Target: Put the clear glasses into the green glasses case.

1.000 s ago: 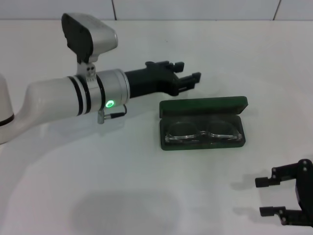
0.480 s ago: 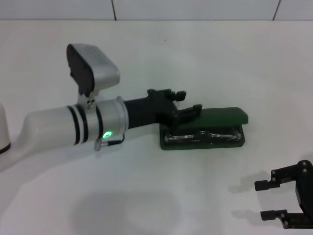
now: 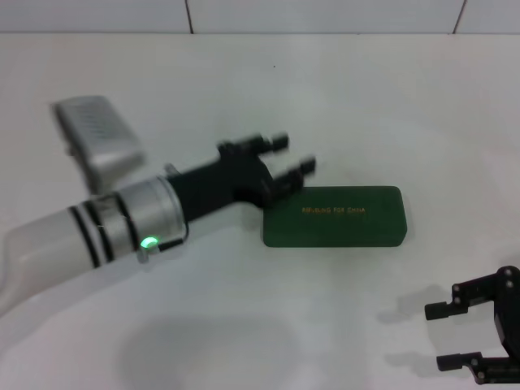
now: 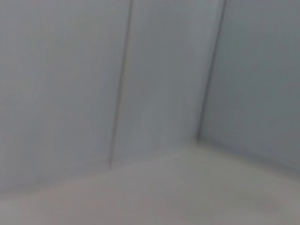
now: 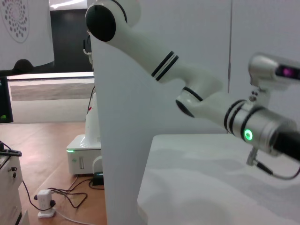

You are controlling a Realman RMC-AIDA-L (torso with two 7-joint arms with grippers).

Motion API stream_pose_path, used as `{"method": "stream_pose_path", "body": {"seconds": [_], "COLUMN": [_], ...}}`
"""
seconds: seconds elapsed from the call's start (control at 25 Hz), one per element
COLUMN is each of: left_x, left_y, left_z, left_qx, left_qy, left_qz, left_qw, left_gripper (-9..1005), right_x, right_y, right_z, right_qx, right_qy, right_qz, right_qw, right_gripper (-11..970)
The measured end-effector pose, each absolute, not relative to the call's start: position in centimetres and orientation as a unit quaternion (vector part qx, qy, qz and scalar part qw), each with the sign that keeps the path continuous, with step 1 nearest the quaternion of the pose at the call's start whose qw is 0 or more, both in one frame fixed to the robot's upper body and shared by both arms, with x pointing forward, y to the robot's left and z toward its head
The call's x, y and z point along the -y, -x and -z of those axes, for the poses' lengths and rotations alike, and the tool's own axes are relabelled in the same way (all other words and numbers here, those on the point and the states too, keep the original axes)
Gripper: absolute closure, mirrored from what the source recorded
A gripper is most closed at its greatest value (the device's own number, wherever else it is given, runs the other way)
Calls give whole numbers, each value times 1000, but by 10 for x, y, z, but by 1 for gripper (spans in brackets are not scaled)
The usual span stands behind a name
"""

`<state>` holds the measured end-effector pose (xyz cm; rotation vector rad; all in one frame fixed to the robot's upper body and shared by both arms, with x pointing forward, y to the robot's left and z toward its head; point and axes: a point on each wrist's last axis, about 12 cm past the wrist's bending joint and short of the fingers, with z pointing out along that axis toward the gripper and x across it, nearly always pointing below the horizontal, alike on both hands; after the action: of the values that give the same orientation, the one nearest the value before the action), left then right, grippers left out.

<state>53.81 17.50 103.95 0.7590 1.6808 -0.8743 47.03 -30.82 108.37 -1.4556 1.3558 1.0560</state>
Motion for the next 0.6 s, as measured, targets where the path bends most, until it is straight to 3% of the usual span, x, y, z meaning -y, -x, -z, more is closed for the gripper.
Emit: {"method": "stream_pose_path", "body": {"seconds": [0.2,0.32,0.44,0.6], "left_x": [-195,-210,-232,-255], "left_y": [-524,-513,-500,-482], "left_z": [-1060,-1070,-1073,-1067], "left_qx": [-619,-573,-551,-550], "left_qy": [-279,-288,-299,-323], "left_qz": [414,451,469,457], "left_qw": [607,621,622,620], "left_gripper": [425,425,425,425], "right_x": [307,314,320,310], "right_y": [-472,-476,-476,-480], "right_z": [-1086,-1098,-1108,-1116], "right_qx": [-538,-526,-503,-480], "right_qy": [581,536,496,495], "right_qz": [-420,-401,-391,-418], "right_qw": [444,524,589,591], "right_gripper": [459,456,452,429]}}
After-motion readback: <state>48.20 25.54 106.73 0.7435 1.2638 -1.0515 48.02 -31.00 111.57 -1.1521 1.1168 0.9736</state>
